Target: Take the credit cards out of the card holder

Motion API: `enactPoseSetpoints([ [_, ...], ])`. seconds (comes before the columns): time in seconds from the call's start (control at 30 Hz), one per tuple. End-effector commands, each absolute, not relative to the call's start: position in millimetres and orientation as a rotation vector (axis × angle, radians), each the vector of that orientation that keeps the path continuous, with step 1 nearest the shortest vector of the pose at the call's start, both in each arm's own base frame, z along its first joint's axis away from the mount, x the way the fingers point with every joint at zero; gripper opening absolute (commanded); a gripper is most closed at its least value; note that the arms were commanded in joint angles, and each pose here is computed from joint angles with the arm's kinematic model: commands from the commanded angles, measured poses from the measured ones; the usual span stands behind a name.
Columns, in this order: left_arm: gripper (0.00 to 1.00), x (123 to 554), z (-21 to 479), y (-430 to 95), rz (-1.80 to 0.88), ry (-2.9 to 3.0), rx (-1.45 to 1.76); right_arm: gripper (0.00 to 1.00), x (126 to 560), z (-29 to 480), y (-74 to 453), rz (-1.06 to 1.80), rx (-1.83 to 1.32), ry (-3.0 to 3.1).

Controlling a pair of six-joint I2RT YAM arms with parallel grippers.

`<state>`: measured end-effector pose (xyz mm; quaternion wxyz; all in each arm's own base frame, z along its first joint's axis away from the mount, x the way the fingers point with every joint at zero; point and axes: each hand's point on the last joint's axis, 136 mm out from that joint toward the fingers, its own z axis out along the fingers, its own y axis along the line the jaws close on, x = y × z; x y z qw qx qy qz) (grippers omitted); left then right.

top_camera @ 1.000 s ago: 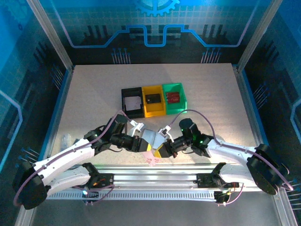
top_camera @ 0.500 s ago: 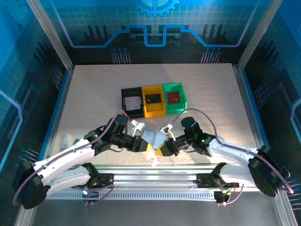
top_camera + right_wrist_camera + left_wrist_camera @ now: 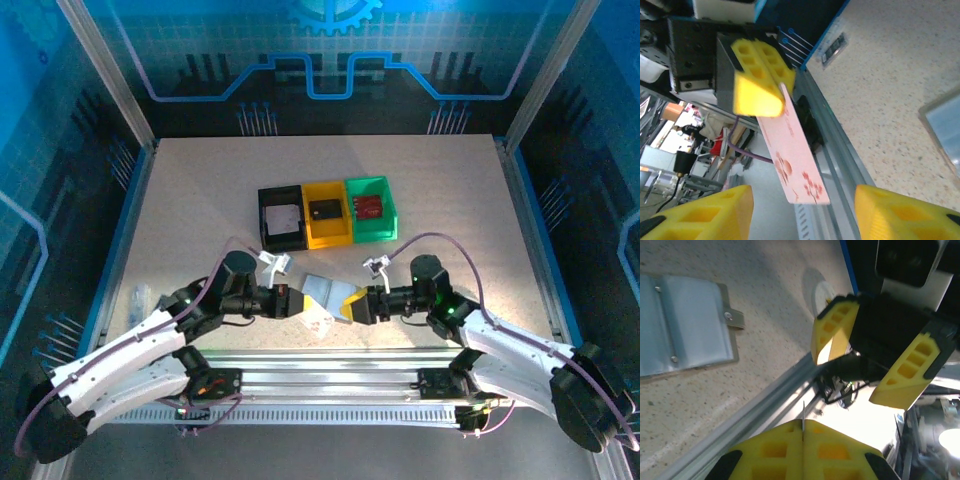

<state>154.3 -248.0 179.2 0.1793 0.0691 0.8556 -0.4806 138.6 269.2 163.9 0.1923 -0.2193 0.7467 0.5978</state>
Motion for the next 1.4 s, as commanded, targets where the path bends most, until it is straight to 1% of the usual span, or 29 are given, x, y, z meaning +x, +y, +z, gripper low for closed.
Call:
enactPoseSetpoints([
  [0.0, 0.00, 174, 190, -248, -1.379, 2.305, 0.053, 0.56, 145, 168, 272, 1.713, -0.510, 2.038],
  [0.17, 0.00, 182, 197, -248, -1.417, 2.235, -0.014, 0.57, 132, 168, 288, 1.696, -0.586, 2.009],
  [0.33, 0.00, 184, 205, -245, -1.426, 2.190, -0.046, 0.57, 129, 165, 299, 1.710, -0.599, 1.997],
  [0.6, 0.00, 181, 202, -245, -1.459, 2.186, -0.067, 0.50, 138, 173, 310, 1.747, -0.563, 1.927],
  [0.77, 0.00, 179, 198, -244, -1.462, 2.197, -0.069, 0.48, 145, 184, 309, 1.733, -0.526, 1.865],
  [1.0, 0.00, 180, 196, -244, -1.467, 2.188, -0.078, 0.34, 147, 195, 310, 1.730, -0.525, 1.823],
  [1.1, 0.00, 180, 196, -244, -1.467, 2.187, -0.078, 0.23, 148, 197, 308, 1.720, -0.518, 1.816],
  [1.17, 0.00, 180, 196, -244, -1.464, 2.189, -0.073, 0.14, 149, 198, 306, 1.708, -0.512, 1.814],
  [1.2, 0.02, 179, 197, -244, -1.465, 2.187, -0.070, 0.10, 149, 197, 306, 1.703, -0.508, 1.818],
  [1.27, 0.17, 178, 197, -245, -1.465, 2.190, -0.055, 0.04, 150, 197, 303, 1.687, -0.506, 1.823],
  [1.3, 0.22, 177, 198, -245, -1.465, 2.193, -0.040, 0.00, 150, 197, 302, 1.681, -0.504, 1.828],
  [1.37, 0.33, 173, 199, -244, -1.449, 2.209, -0.001, 0.00, 150, 197, 297, 1.670, -0.501, 1.838],
])
